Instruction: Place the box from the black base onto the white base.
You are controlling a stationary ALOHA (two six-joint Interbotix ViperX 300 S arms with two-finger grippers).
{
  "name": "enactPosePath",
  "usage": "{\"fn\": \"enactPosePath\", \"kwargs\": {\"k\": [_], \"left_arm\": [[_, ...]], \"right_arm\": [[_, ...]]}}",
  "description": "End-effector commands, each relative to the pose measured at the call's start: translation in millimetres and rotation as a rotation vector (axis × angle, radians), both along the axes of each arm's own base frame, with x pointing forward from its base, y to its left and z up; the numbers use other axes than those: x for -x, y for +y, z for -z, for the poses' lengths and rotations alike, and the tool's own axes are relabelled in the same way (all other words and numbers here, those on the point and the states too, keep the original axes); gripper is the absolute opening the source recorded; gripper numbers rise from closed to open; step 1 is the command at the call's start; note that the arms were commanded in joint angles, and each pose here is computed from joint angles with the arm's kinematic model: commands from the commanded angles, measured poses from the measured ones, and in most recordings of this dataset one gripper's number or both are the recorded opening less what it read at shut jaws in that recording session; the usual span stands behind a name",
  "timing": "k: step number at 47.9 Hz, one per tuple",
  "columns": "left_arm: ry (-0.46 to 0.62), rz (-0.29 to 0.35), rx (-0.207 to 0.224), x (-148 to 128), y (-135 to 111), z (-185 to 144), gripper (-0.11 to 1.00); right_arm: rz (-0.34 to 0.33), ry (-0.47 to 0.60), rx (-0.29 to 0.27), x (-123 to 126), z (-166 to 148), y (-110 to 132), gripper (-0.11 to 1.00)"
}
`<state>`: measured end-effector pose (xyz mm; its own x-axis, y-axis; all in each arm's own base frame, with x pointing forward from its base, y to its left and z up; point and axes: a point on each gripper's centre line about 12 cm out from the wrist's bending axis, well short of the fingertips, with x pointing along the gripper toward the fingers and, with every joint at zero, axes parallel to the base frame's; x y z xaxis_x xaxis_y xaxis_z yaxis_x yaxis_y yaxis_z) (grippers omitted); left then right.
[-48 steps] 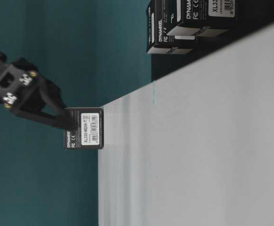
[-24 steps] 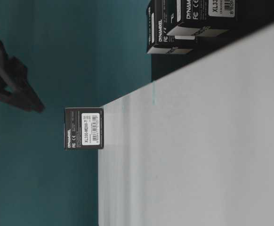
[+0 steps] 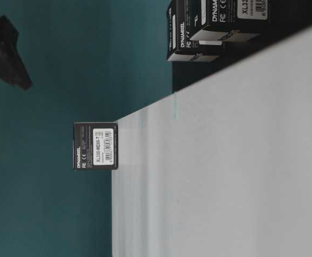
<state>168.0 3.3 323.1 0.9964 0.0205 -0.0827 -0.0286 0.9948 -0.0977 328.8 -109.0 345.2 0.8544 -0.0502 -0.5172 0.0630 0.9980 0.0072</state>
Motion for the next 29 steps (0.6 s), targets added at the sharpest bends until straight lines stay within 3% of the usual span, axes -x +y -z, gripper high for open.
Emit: {"fn": "enactPosePath", "kwargs": {"k": [1, 29], "left_arm": [[-0.006, -0.003, -0.003, -2, 1, -4, -0.06], [-0.018, -0.003, -0.003, -2, 1, -6, -0.06]], "right_arm": [[0.001, -0.028, 0.001, 5, -6, 5, 0.98], [0.037, -0.084, 0.03, 40, -6, 16, 0.98]]}}
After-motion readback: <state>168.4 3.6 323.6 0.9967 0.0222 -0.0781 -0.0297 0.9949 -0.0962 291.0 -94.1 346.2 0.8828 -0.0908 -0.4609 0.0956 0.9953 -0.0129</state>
